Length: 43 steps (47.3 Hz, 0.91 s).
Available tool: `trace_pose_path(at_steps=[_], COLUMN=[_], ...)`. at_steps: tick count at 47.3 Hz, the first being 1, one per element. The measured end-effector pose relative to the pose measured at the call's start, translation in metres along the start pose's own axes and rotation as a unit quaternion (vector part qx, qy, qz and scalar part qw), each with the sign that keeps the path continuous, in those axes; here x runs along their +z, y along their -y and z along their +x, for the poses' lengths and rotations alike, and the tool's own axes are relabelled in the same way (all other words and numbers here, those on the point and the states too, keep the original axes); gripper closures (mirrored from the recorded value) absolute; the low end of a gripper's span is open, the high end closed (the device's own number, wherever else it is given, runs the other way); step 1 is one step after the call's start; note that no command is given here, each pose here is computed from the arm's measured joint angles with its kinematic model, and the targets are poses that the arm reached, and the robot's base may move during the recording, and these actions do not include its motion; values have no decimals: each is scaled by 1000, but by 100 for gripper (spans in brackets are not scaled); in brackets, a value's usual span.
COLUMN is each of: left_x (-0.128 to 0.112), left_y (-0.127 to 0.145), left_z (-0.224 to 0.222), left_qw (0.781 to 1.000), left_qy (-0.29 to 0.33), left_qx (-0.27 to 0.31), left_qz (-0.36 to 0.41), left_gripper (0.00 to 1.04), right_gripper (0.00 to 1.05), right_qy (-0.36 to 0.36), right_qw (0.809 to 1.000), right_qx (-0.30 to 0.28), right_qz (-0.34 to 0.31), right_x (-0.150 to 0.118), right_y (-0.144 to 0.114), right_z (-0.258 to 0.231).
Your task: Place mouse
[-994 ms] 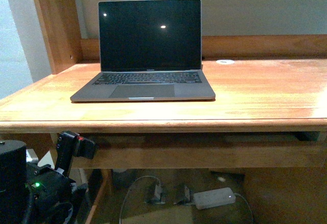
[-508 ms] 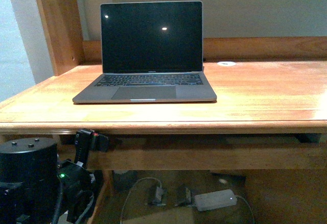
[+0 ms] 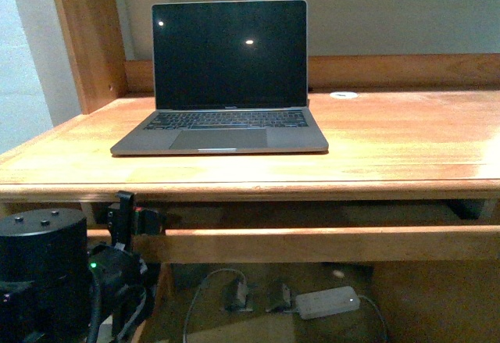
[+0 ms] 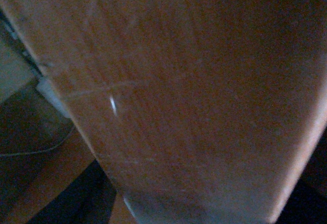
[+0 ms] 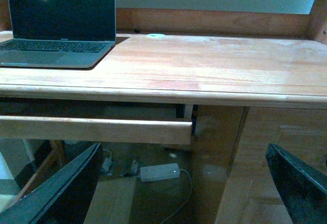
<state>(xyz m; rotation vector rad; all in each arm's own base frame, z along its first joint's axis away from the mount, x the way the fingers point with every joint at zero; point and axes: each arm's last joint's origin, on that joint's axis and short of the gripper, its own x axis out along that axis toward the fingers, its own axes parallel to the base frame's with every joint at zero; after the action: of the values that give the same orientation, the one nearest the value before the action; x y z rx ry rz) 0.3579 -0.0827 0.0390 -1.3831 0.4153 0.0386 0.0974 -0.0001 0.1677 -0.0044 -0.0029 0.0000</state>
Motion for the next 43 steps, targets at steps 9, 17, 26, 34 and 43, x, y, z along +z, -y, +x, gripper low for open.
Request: trace_pose_path(at_steps=[9, 17, 26, 34, 43], left_x=[1, 7, 15, 13, 13], left_y=[-3, 4, 26, 10, 14], left_z=[-9, -8, -7, -21, -22], left_qw=[999, 995, 971, 979, 980], left_qy=[-21, -45, -88, -75, -79], left_qx=[35, 75, 165, 98, 145], left_qz=[25, 49, 147, 160, 114], left_gripper=[11, 7, 6, 6, 6], right_gripper=[7, 7, 7, 7, 7], right_qy=[0, 0, 0, 0, 0], right_qw=[1000, 1000, 1000, 1000, 1000], right_qx=[0, 0, 0, 0, 0], right_qz=[0, 0, 0, 0, 0], right_x=[0, 0, 0, 0, 0], right_y=[0, 0, 0, 0, 0], right_z=[0, 0, 0, 0, 0])
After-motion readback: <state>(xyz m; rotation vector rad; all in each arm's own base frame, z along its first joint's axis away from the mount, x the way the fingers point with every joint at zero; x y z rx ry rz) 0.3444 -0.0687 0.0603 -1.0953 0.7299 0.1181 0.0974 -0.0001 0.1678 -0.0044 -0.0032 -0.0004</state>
